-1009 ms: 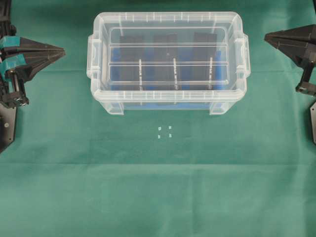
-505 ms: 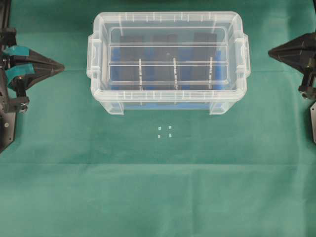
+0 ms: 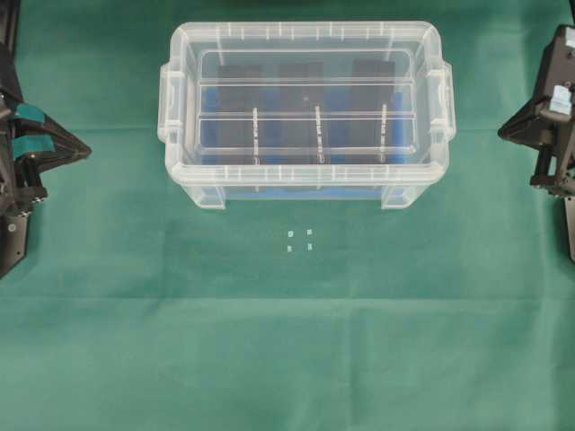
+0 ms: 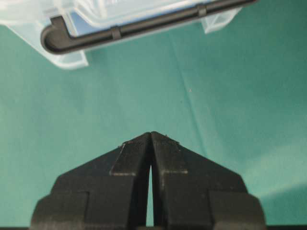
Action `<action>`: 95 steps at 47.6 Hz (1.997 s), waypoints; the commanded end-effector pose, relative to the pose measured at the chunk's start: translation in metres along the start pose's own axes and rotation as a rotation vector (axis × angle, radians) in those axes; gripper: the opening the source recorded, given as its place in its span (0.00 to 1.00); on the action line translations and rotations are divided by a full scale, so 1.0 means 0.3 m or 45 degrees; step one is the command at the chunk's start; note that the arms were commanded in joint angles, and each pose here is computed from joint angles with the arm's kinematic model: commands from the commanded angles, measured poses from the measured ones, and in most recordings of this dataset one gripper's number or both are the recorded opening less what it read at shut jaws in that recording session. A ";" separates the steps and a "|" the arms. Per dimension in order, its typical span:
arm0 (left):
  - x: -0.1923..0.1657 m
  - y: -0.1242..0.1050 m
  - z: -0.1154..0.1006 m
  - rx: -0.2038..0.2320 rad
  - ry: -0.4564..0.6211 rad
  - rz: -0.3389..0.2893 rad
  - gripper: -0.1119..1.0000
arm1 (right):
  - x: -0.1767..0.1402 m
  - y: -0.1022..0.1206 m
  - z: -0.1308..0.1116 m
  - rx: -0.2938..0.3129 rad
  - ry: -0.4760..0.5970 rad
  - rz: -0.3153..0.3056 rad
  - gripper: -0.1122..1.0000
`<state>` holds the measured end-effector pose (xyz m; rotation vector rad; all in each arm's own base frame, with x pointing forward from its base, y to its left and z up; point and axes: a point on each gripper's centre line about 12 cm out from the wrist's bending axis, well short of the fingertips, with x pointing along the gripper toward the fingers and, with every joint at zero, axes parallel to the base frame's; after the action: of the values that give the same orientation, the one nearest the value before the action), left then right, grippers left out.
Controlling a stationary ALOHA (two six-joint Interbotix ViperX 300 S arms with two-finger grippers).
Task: Clamp the lid of the box with both arms, then lift and open it.
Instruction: 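Rotate both grippers to point downward beside the box lid, then move both grippers inward to the lid's left and right edges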
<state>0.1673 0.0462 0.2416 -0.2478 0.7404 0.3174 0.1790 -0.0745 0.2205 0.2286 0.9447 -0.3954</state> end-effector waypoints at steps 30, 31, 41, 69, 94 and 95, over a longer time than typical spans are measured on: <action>-0.002 -0.001 0.030 0.281 0.083 0.017 0.11 | -0.028 -0.020 0.047 -0.108 0.033 -0.071 0.10; -0.004 -0.001 0.032 0.282 0.085 0.017 0.11 | -0.028 -0.020 0.048 -0.114 0.039 -0.071 0.10; -0.015 0.000 0.024 0.291 0.181 0.021 0.11 | -0.011 -0.018 0.043 -0.284 0.098 -0.072 0.10; -0.003 -0.017 0.018 0.321 0.252 0.001 0.11 | -0.006 -0.016 0.067 -0.395 0.097 -0.067 0.10; 0.133 0.021 0.095 0.314 0.379 0.062 0.11 | 0.053 -0.018 0.128 -0.432 0.102 -0.089 0.10; 0.139 0.021 0.102 0.326 0.381 0.061 0.11 | 0.056 -0.019 0.131 -0.435 0.100 -0.091 0.10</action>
<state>0.2010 0.0635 0.2247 -0.0558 1.0921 0.2287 0.2055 -0.0937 0.2179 -0.0826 1.1246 -0.2768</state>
